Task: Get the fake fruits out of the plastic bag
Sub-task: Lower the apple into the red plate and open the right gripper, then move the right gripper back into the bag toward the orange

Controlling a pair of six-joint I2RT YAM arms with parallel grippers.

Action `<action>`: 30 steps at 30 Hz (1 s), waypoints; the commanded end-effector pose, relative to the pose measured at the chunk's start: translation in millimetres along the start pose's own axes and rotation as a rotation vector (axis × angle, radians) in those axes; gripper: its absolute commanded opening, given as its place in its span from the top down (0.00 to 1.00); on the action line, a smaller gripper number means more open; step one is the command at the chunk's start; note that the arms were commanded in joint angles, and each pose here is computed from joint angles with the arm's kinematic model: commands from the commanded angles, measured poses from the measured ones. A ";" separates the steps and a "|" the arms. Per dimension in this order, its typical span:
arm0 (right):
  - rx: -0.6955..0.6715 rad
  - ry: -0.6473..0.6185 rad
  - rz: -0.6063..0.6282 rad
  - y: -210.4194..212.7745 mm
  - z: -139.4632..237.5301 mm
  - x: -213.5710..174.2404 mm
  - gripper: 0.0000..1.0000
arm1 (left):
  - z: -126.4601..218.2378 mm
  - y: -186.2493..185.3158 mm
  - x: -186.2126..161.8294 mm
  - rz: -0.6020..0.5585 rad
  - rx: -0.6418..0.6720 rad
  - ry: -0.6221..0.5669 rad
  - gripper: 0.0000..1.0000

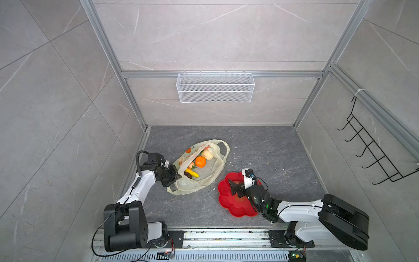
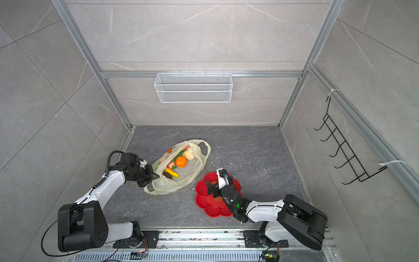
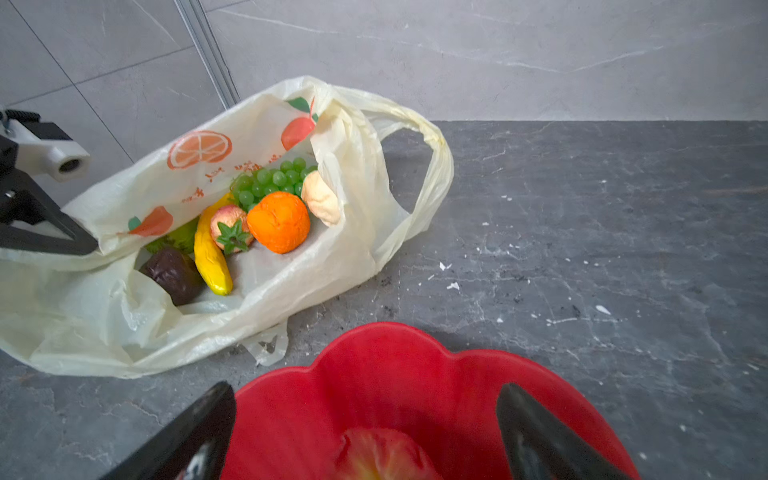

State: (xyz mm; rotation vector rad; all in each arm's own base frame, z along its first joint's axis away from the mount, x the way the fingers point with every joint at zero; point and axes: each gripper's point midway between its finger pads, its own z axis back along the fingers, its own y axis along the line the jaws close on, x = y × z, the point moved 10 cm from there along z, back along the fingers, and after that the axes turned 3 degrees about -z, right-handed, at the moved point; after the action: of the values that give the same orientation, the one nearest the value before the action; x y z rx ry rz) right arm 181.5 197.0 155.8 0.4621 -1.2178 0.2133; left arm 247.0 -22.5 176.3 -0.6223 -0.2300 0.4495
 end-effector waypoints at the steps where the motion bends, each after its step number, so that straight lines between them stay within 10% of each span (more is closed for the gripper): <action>1: -0.046 0.085 -0.020 0.3 -3.0 15.2 0.00 | 6.3 -6.0 -0.4 -0.047 -0.026 -0.015 1.00; 16: 0.235 0.352 0.154 56.3 -43.3 94.5 0.04 | 11.5 -21.5 -4.5 -0.116 -0.105 -0.031 1.00; 30: 0.006 0.541 -0.036 107.1 -130.7 73.4 0.12 | 9.6 -19.1 -4.2 -0.104 -0.083 -0.024 1.00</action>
State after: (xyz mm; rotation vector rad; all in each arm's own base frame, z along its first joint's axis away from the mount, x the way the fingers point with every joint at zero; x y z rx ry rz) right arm 270.0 338.8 223.8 0.4721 -0.7358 0.3885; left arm 245.2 -31.9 189.8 -0.6650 -0.2837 0.3852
